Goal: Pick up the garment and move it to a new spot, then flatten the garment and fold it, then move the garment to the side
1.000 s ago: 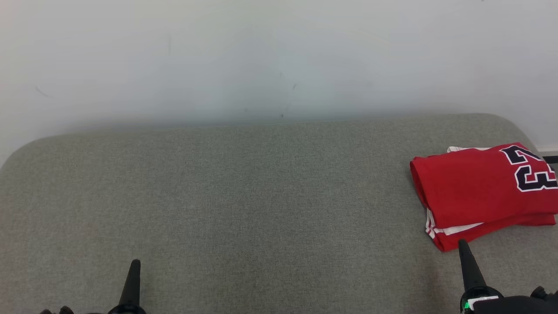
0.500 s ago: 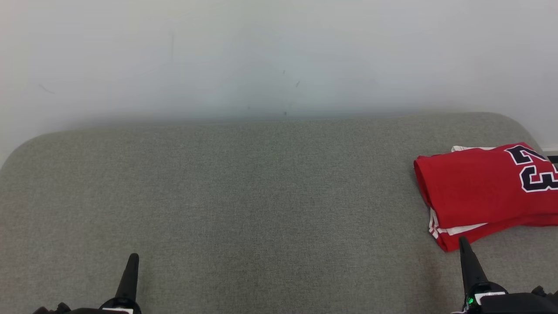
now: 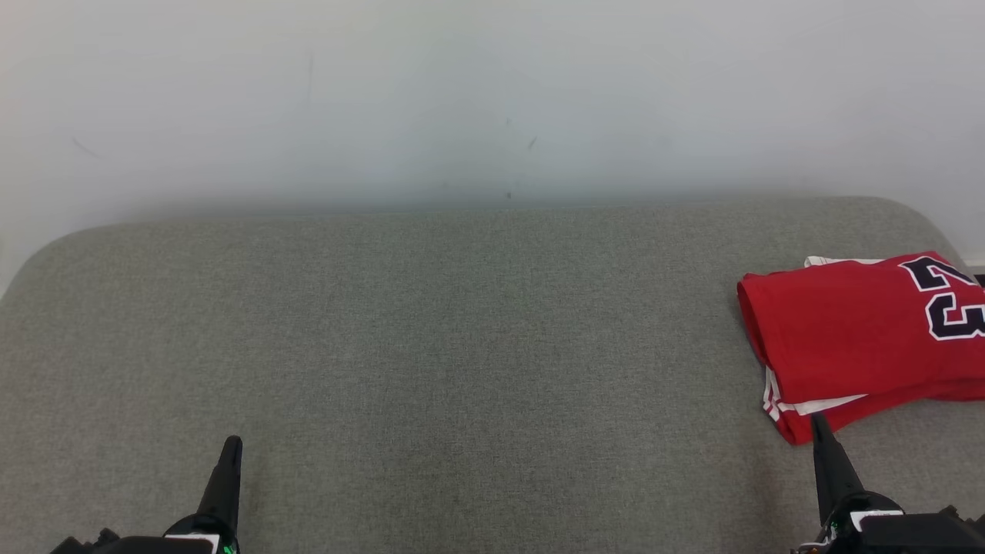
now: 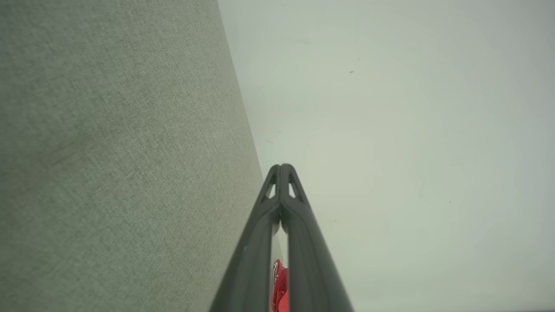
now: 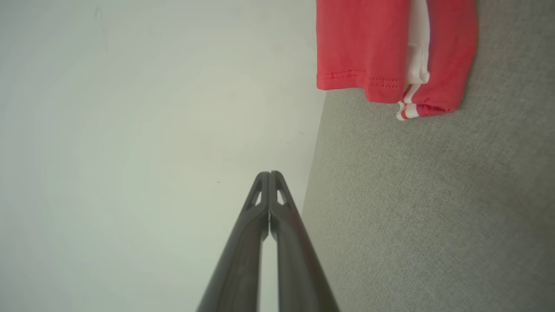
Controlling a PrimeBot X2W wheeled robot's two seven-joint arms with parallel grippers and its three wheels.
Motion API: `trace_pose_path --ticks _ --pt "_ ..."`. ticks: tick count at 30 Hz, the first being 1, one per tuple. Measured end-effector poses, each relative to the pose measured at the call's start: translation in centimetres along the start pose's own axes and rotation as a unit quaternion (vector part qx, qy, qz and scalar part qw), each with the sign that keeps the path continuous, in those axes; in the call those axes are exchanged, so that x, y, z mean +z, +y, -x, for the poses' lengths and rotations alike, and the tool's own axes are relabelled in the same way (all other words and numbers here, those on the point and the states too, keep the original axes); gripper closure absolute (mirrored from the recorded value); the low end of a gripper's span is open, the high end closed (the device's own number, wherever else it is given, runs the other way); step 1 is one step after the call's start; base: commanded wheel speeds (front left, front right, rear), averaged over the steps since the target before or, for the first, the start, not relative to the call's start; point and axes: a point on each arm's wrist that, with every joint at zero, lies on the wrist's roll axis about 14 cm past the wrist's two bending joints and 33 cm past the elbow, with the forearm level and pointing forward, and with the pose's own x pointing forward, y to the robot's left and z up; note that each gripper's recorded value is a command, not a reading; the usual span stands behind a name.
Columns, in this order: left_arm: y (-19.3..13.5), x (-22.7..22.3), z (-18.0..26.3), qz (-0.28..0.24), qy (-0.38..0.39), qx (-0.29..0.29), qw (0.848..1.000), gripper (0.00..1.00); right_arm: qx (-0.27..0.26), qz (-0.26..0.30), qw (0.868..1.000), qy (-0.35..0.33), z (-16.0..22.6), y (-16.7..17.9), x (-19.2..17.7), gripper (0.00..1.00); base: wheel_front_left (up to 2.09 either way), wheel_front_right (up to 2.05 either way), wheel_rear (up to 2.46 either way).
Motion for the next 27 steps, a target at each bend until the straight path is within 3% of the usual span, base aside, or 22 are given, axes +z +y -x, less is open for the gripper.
trace_pose_path --ticks 17,27 --pt "-0.38 0.58 -0.3 0.055 -0.002 -0.009 0.998 1.0 -0.001 -0.054 0.999 0.005 -0.54 0.12 -0.26 1.0 0.0 0.0 0.0" --pt "-0.45 0.65 -0.35 0.057 -0.002 -0.01 0.998 1.0 0.0 -0.057 0.998 0.007 -0.6 0.17 -0.33 1.0 0.0 0.0 0.0"
